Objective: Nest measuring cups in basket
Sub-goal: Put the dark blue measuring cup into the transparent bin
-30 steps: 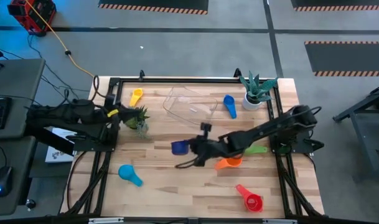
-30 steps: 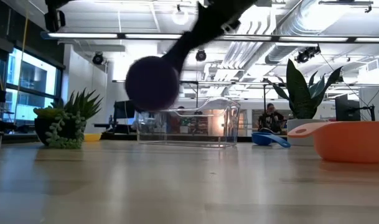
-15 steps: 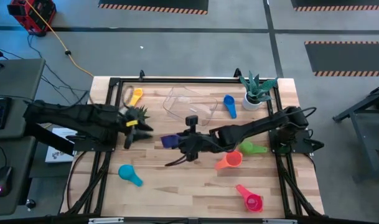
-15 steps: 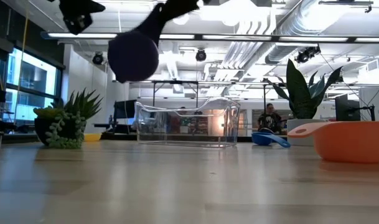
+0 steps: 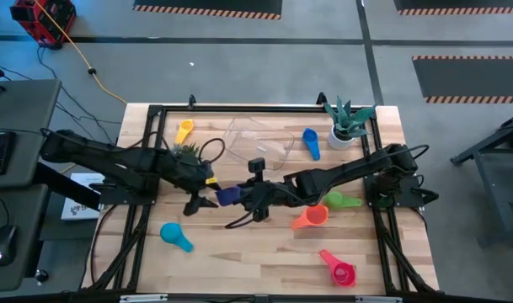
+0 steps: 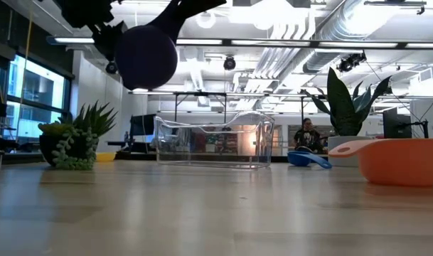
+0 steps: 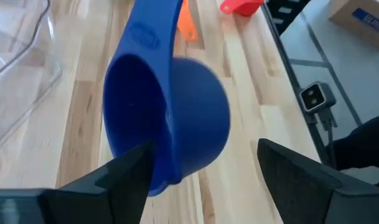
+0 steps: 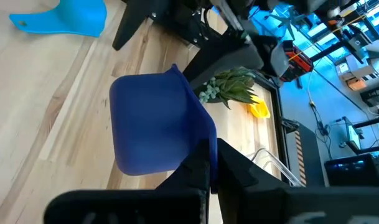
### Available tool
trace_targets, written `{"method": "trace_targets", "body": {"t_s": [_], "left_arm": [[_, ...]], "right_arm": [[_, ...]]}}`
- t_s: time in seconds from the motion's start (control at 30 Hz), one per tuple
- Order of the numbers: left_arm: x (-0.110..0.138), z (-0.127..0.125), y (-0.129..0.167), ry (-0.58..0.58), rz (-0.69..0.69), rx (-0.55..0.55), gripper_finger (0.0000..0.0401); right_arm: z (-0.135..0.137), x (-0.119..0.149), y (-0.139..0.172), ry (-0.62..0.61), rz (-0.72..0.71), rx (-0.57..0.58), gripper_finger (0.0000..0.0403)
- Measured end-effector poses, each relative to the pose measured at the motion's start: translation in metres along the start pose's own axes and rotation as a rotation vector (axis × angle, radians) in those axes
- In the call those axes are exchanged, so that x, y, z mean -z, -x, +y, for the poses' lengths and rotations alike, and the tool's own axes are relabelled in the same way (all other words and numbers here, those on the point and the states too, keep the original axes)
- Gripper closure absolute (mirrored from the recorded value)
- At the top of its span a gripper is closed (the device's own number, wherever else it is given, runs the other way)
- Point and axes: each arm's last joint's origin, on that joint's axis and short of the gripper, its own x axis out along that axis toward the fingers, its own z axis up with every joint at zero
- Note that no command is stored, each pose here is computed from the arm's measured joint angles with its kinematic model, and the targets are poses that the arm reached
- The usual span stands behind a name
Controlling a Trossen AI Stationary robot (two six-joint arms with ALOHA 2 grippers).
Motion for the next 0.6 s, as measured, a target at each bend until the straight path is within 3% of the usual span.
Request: {"method": "trace_targets", "body": {"t_s": [0.17,0.27,0.37,0.5,0.6], "left_arm": [[0.000,0.000,-0.001,0.001,0.007,0.007,0.0130],[0.001,0.000,-0.003,-0.019,0.016,0.021,0.0154],[0.002,0.001,-0.009,-0.038,0.040,0.016,0.0223],[0.001,0.001,-0.014,-0.041,0.049,0.020,0.0361],[0.000,0.000,-0.013,-0.040,0.043,0.024,0.0381]], "right_arm": [[0.000,-0.001,0.000,-0.001,-0.016,-0.002,0.0403],[-0.001,-0.003,0.000,0.017,-0.031,0.009,0.0403],[-0.002,-0.004,0.000,0.038,-0.042,0.016,0.0403],[-0.002,-0.004,0.000,0.055,-0.039,0.019,0.0399],[-0.001,-0.004,0.000,0.032,-0.024,0.043,0.0386]]}}
